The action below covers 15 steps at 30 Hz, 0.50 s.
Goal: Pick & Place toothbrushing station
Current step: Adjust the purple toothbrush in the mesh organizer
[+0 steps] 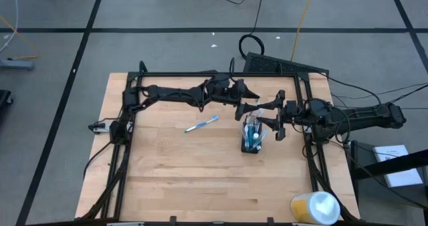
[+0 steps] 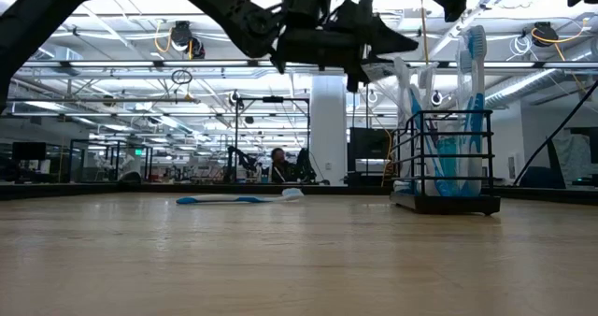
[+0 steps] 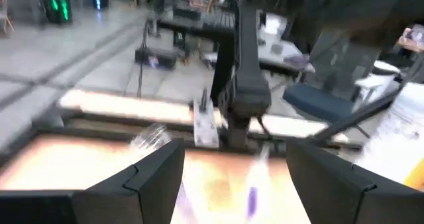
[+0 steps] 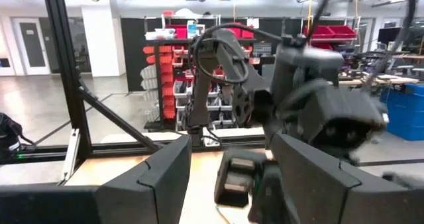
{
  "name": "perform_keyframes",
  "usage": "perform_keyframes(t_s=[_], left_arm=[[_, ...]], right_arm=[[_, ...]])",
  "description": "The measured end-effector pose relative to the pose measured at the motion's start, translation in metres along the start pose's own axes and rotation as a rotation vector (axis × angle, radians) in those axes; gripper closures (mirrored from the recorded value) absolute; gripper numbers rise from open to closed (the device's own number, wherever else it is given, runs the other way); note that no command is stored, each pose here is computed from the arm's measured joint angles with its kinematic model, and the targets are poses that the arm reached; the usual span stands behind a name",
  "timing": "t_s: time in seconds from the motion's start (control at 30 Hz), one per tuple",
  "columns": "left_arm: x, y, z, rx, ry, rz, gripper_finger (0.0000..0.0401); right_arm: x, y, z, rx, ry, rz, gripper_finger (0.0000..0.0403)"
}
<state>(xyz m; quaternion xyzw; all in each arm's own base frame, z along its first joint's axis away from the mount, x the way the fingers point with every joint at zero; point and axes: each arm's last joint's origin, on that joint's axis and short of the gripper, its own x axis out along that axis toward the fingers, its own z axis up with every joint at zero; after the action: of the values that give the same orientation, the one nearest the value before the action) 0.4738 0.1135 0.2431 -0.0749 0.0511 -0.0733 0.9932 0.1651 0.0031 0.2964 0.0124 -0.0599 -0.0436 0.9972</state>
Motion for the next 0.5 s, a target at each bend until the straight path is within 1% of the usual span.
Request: perform_keyframes(t_s=[0.1,0.2,0.27,0.33,0.4,0.5], left_arm=[[0.001,0.000,-0.005,-0.048,0.030,-0.017,0.0132],[0.001,0.000,-0.006,-0.061,0.048,-0.024,0.0132],[0.000,-0.001,-0.006,-0.065,0.057,-0.048,0.0132],[-0.004,-0.003,0.004,-0.055,0.038,-0.083,0.0132],[-0.011,-0.007,0.018,-0.040,0.013,-0.126,0.0132],[-0.022,-0.014,0.035,-0.033,0.034,-0.176,0.0132]], right_arm=[[0.000,0.000,0.000,0.003,0.001,0.000,0.0190],[0.000,0.000,0.000,0.003,0.004,0.000,0.0190],[0.000,0.000,-0.001,0.003,0.005,0.000,0.0190],[0.000,0.000,-0.001,0.003,0.006,0.000,0.0190],[0.000,0.000,-0.001,0.002,0.009,0.000,0.0190],[0.000,0.000,-0.001,0.001,0.013,0.000,0.0190]])
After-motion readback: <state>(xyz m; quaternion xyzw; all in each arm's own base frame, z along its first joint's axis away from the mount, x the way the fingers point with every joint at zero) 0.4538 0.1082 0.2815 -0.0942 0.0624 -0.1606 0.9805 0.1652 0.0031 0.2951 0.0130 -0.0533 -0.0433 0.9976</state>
